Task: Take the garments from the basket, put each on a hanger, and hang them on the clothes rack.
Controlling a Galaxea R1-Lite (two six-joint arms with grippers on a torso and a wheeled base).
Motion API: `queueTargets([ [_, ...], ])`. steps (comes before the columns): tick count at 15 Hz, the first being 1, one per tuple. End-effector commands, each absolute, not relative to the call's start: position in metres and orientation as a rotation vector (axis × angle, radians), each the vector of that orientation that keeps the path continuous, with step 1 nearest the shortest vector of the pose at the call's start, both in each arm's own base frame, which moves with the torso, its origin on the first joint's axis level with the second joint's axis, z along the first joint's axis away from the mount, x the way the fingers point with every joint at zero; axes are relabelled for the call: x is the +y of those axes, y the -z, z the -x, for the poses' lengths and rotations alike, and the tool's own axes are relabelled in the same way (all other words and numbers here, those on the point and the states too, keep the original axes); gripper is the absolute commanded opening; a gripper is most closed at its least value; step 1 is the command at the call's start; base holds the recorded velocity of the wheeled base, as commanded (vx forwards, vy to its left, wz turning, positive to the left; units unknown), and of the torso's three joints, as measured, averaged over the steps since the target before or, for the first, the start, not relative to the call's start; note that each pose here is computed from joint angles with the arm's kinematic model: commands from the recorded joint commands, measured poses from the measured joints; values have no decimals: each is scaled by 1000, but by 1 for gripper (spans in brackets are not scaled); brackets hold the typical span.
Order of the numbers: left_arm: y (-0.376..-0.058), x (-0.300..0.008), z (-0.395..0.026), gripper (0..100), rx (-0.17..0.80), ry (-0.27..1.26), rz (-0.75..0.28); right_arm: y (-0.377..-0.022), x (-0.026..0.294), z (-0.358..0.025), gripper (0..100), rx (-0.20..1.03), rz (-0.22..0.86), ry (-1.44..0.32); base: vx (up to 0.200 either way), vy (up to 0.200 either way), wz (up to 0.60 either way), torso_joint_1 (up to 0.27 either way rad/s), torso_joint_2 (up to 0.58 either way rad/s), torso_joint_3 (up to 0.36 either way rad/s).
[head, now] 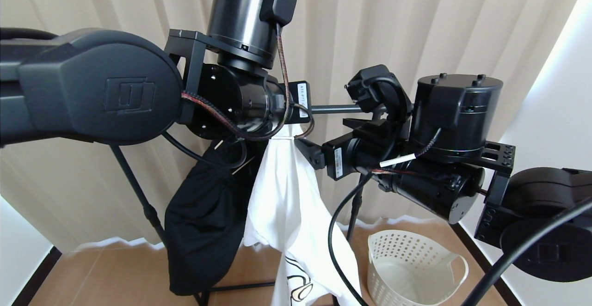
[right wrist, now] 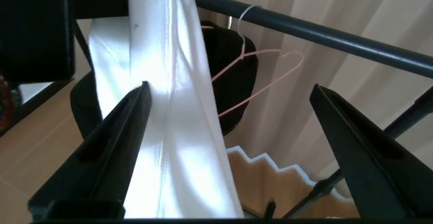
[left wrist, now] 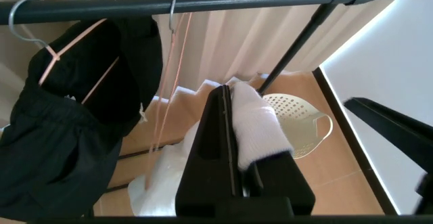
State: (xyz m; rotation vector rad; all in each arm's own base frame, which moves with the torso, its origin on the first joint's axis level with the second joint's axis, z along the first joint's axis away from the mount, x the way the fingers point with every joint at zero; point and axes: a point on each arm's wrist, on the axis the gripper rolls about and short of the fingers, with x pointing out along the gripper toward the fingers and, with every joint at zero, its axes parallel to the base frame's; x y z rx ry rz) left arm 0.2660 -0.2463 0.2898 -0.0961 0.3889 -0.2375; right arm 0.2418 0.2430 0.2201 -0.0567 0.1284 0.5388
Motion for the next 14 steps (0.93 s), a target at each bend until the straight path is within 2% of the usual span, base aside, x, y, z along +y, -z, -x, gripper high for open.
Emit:
queueTargets([
  [1,-289,-247,-266,0,388,228,90,-227,232,-231,100,115,47,-540,0,0,0,0,0,0],
  [2,-288,-247,-267,0,389,227,89,-231,224,-222,100,107,46,-543,0,0,0,0,0,0],
  [6,-286,-253,-266,0,390,238,76,-230,232,-209,100,110,51,-589,0,0,0,0,0,0],
  [10,-286,-253,-264,0,392,241,72,-209,247,-222,100,162,84,-571,0,0,0,0,0,0],
  [14,-286,-249,-260,0,394,234,60,-199,231,-252,100,163,90,-466,0,0,0,0,0,0],
])
